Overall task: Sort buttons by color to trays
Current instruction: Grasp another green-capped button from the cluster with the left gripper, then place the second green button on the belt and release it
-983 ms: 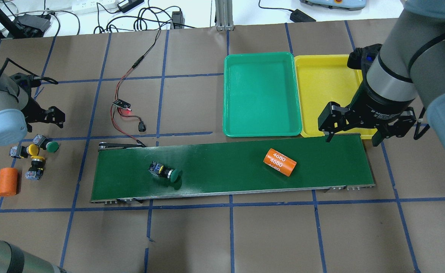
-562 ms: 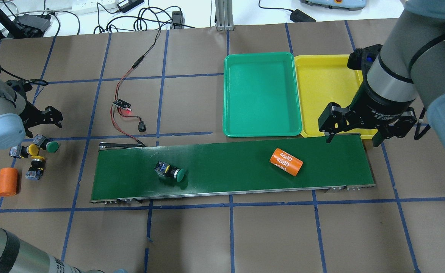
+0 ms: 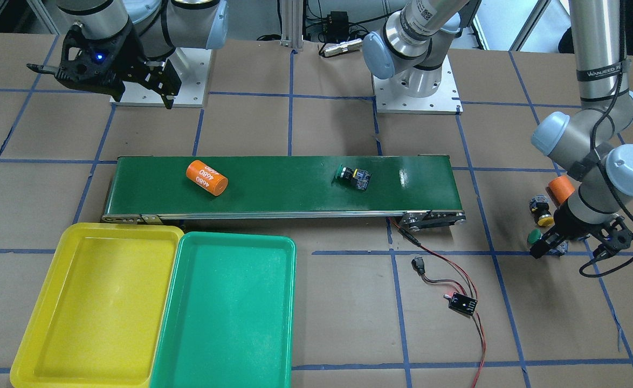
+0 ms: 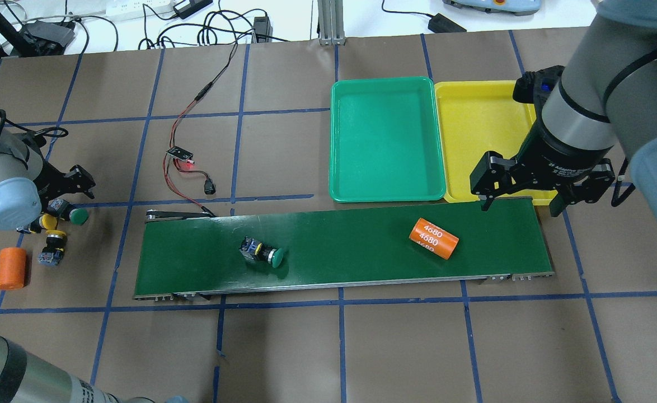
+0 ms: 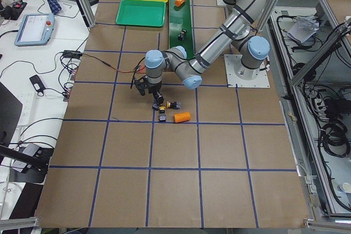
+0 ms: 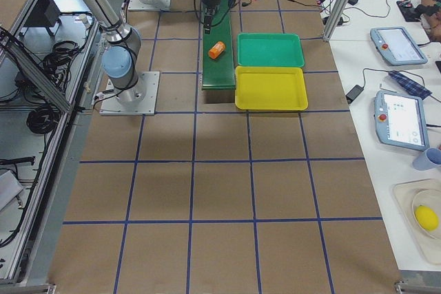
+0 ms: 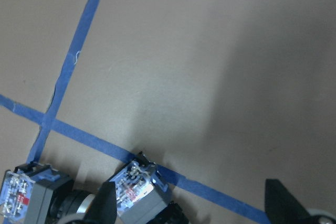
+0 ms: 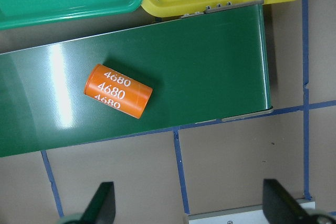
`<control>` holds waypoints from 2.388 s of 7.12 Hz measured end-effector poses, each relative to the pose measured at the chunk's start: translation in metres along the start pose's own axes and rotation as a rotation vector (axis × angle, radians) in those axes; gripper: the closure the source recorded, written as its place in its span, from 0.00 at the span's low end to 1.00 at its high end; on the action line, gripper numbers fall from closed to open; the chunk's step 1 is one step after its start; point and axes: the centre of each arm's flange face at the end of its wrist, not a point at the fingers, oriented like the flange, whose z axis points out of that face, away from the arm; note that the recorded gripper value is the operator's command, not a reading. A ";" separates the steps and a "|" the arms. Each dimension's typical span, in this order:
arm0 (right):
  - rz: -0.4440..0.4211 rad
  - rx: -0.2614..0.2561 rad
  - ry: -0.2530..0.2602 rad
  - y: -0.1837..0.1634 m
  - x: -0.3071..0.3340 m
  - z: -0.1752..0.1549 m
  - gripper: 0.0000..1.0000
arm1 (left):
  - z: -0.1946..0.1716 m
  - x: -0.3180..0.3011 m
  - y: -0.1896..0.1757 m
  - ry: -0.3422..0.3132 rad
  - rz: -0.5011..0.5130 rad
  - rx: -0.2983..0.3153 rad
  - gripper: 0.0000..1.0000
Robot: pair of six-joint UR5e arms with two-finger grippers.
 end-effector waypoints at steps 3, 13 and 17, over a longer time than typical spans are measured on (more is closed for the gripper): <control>-0.003 0.047 -0.007 -0.005 -0.001 -0.004 0.00 | 0.006 -0.014 0.014 0.003 -0.026 -0.026 0.25; 0.006 0.074 -0.034 -0.007 -0.004 -0.008 0.00 | -0.041 0.004 0.030 0.002 -0.116 -0.048 0.92; 0.006 0.071 -0.034 -0.007 -0.004 -0.007 0.00 | -0.137 0.114 0.127 -0.010 -0.425 -0.110 0.92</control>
